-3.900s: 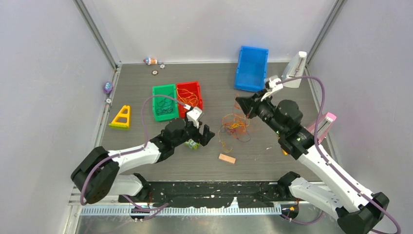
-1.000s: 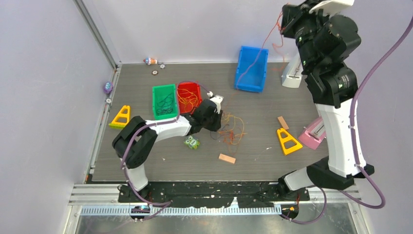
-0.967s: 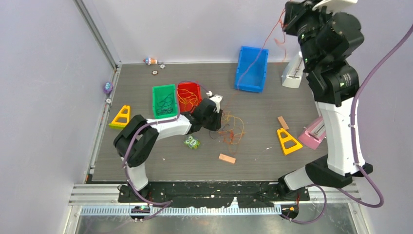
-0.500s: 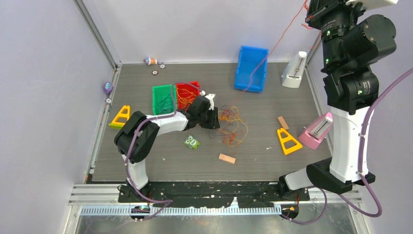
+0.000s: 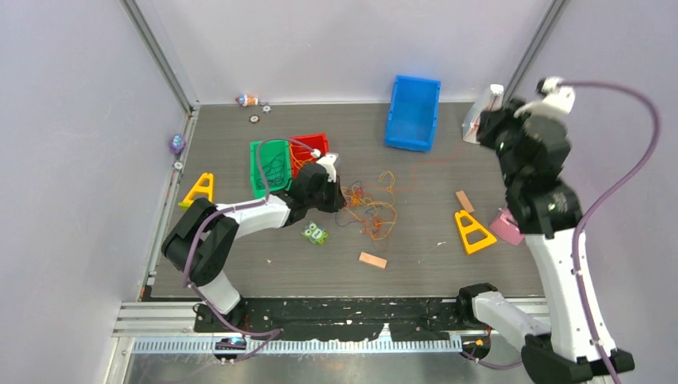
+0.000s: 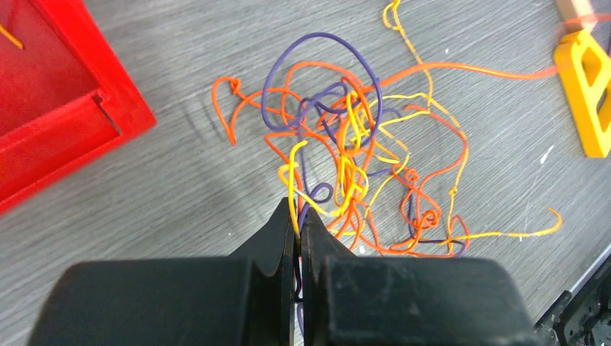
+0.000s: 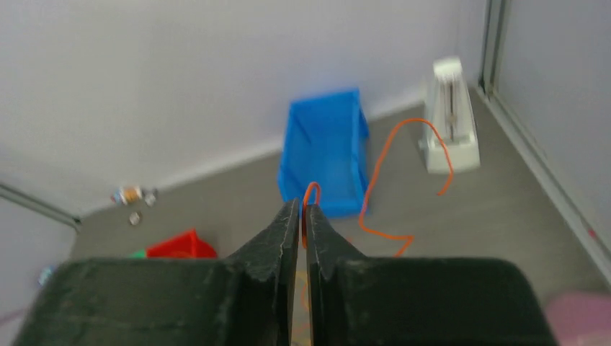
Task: Untangle the cables
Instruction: Untie the cable.
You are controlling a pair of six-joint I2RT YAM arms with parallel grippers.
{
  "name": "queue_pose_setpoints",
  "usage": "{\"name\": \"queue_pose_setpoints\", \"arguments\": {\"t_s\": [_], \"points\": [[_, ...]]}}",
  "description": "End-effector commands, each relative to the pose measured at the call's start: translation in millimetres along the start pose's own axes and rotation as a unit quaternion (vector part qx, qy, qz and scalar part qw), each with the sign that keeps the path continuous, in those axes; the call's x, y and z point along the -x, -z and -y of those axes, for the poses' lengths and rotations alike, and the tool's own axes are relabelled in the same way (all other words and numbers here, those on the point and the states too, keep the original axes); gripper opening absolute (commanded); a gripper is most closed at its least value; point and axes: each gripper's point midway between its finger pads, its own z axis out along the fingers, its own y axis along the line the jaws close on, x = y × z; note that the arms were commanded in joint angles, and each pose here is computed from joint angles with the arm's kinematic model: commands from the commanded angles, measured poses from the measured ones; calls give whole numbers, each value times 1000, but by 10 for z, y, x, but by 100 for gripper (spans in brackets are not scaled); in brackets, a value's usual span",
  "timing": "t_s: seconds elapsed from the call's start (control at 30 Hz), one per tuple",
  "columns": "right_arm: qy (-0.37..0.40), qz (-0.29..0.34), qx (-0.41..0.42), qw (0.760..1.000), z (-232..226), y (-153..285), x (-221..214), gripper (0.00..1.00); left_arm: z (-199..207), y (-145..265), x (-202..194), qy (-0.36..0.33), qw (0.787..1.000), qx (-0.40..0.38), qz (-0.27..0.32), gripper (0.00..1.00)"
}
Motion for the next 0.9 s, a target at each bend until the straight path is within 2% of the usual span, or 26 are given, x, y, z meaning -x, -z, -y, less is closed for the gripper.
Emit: {"name": "queue_pose_setpoints", "arguments": {"t_s": [0.0,0.03,0.07,0.13,0.2,0.23,0.27,0.33,0.37,0.43,0.47,0.57,0.63,0.77,0.87], "points": [[-19,-73,-67,995,528,106,-1042,15,118,111,407,-41,997,-12,64,0],[-20,-65,-99,993,704,204,-1106,15,112,125,419,-45,997,-9,66,0],[-17,-76,-132,988,917,273,-1374,16,89,134,428,-49,997,-3,68,0],[-10,-88,-156,984,1111,324,-1676,16,52,152,439,-55,996,8,70,0],[7,-114,-167,979,1218,366,-1906,22,33,157,449,-61,996,13,70,0],[12,-123,-169,978,1239,376,-1965,36,38,151,458,-66,995,13,69,0],[25,-144,-166,975,1263,388,-2089,67,54,141,456,-71,995,8,66,0],[38,-172,-160,971,1283,397,-2257,91,105,99,428,-77,996,-5,49,0],[43,-180,-152,971,1269,396,-2309,93,118,82,424,-77,996,-8,42,0],[58,-212,-80,972,1077,359,-2492,96,108,61,407,-76,996,-6,36,0],[66,-232,-5,971,866,337,-2630,96,100,61,405,-76,996,-4,37,0],[55,-292,140,944,396,342,-2964,93,73,65,417,-77,996,4,39,0],[54,-322,188,926,212,319,-3146,87,68,66,423,-78,996,5,40,0],[93,-359,232,899,-73,252,-3449,85,64,51,417,-78,996,5,37,0],[109,-371,251,888,-232,212,-3587,84,57,49,403,-78,996,6,36,0]]}}
